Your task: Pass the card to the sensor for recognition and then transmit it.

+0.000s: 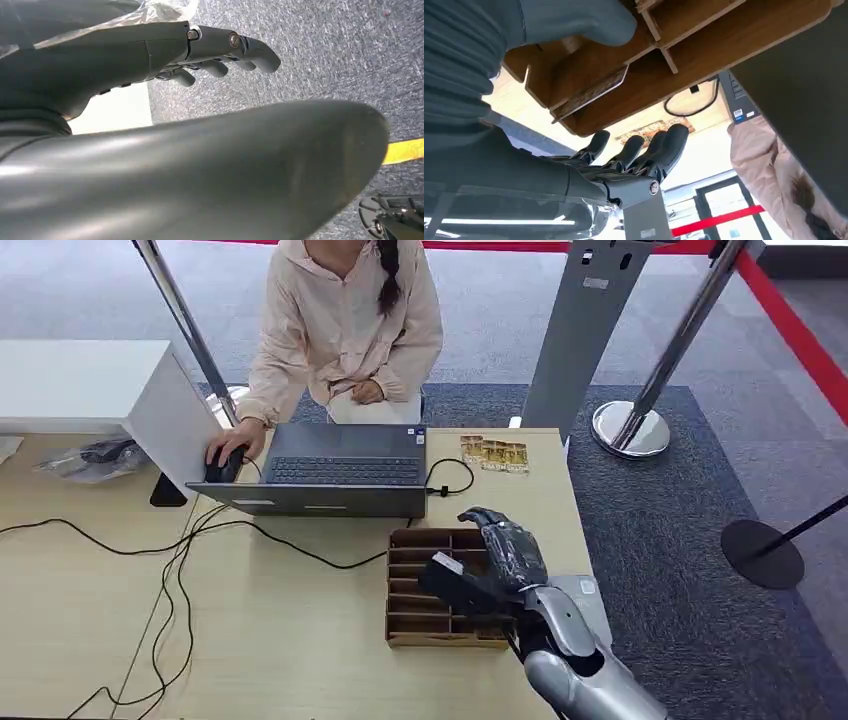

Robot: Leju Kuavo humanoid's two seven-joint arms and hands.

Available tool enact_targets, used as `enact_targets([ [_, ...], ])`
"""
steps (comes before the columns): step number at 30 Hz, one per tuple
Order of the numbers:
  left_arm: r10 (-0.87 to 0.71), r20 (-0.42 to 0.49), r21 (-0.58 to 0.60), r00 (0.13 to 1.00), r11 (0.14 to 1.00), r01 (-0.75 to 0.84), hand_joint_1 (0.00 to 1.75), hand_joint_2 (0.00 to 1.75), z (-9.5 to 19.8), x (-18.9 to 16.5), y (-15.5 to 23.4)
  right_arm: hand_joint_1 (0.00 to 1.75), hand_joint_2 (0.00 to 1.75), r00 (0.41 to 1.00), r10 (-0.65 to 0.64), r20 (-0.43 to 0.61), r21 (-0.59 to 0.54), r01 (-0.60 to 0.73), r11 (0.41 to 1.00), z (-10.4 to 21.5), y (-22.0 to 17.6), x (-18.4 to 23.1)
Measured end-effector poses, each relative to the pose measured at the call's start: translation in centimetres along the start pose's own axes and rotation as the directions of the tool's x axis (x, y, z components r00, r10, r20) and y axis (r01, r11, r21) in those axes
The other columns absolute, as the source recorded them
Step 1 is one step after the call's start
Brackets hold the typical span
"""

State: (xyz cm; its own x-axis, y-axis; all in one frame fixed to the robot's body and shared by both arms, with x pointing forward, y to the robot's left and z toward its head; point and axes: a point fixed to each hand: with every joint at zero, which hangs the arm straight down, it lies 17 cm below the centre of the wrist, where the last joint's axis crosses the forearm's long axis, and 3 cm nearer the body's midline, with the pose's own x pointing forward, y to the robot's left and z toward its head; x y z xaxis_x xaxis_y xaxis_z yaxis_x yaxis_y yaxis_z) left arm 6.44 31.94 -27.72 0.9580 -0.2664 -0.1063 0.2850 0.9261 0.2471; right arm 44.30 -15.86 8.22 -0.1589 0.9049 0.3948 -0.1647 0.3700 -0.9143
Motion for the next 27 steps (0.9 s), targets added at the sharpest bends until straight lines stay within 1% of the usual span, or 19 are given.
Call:
enact_targets([
  [7,0.000,0.000,0.000,1.000,1.000,0.000,0.00,0.00,0.00,0.00,0.01,0.63,1.75,1.000,-0.004,-0.005,-0.001,0.004,1.000,-0.10,0.08,-0.13],
  [8,0.000,0.001,0.000,1.000,1.000,0.000,0.00,0.00,0.00,0.02,0.01,0.61,1.75,1.000,-0.007,-0.005,-0.002,0.007,1.000,-0.13,0.06,-0.08],
  [14,0.000,0.003,0.001,1.000,1.000,0.000,0.00,0.00,0.00,0.05,0.01,0.66,1.75,1.000,-0.010,-0.009,0.003,0.010,1.000,-0.16,0.24,-0.19],
  [17,0.000,0.005,0.001,1.000,1.000,0.000,0.00,0.00,0.00,0.09,0.01,0.80,1.75,1.000,-0.010,-0.011,0.005,0.010,1.000,-0.16,0.32,-0.28],
  [18,0.000,0.006,0.001,1.000,1.000,0.000,0.00,0.00,0.00,0.10,0.01,0.99,1.75,1.000,-0.010,-0.011,0.005,0.010,1.000,-0.16,0.33,-0.27],
  [19,0.000,0.007,0.001,1.000,1.000,0.000,0.00,0.00,0.00,0.12,0.02,1.26,1.75,1.000,-0.010,-0.011,0.005,0.010,1.000,-0.16,0.33,-0.27],
  [22,0.000,0.007,0.001,1.000,1.000,0.000,0.00,0.00,0.00,0.13,0.01,1.31,1.75,1.000,-0.009,-0.013,0.006,0.009,1.000,-0.17,0.40,-0.37],
  [27,0.000,0.007,0.001,1.000,1.000,0.000,0.00,0.00,0.00,0.13,0.02,1.33,1.75,1.000,-0.011,-0.015,0.007,0.011,1.000,-0.18,0.42,-0.42],
])
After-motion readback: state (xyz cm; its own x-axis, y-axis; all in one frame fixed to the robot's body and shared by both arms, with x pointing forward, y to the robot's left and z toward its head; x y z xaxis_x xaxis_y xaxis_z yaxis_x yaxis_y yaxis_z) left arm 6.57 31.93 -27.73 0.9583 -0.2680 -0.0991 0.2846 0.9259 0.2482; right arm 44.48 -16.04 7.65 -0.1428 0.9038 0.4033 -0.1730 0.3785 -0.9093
